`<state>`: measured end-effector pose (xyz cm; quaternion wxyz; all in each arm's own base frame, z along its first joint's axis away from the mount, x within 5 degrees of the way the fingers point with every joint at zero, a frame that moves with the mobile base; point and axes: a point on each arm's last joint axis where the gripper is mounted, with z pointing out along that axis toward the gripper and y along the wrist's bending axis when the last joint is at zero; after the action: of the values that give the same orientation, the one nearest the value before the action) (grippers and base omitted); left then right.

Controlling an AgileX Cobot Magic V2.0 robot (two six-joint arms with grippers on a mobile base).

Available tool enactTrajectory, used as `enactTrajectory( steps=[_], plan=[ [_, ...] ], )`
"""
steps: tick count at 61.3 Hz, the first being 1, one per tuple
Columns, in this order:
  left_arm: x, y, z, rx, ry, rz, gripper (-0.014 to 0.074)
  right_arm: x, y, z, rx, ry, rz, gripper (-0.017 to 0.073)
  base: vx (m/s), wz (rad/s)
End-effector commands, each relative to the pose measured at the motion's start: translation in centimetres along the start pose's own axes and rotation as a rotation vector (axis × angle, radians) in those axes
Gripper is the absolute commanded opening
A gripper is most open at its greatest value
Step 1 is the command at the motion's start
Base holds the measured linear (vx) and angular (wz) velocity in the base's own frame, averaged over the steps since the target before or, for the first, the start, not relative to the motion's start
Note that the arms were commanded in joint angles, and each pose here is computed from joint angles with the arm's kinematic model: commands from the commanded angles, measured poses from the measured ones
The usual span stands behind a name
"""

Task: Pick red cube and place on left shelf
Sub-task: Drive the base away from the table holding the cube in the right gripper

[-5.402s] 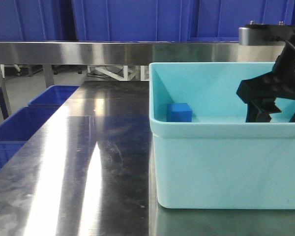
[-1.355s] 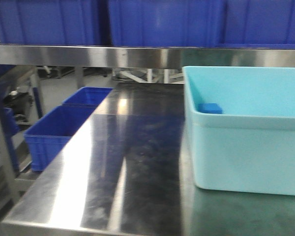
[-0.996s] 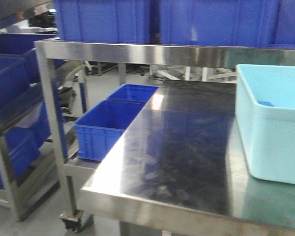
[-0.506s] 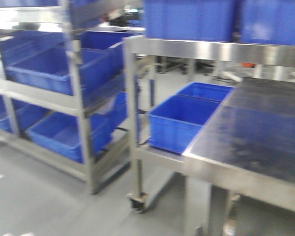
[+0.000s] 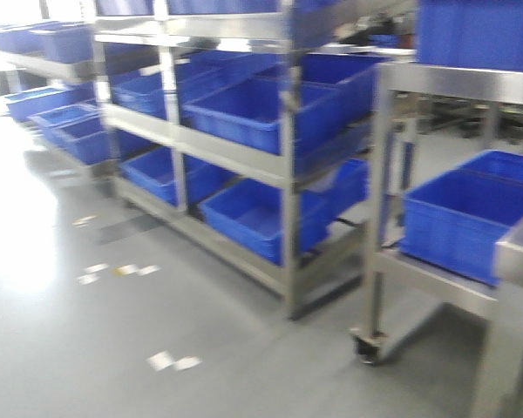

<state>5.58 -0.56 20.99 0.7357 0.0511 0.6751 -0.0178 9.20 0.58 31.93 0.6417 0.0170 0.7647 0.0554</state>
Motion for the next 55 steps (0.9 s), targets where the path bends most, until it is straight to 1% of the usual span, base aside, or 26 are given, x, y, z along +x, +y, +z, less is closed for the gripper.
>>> enactTrajectory(
  steps=[1,25,55],
  plan=[
    [0.05,0.05,0.09,-0.007,-0.053,-0.005,0.0106,-1.65,0.07,-0.22,0.001,-0.105,-0.016,0.0053,-0.17,0.87],
    [0.05,0.05,0.09,-0.007,-0.053,-0.005,0.0106,-1.65,0.07,-0.22,0.001,-0.105,-0.016,0.0053,-0.21,0.61],
    [0.05,0.05,0.09,-0.007,-0.053,-0.005,0.0106,-1.65,0.07,-0.22,0.001,-0.105,-0.016,0.0053,-0.25,0.46]
  ],
)
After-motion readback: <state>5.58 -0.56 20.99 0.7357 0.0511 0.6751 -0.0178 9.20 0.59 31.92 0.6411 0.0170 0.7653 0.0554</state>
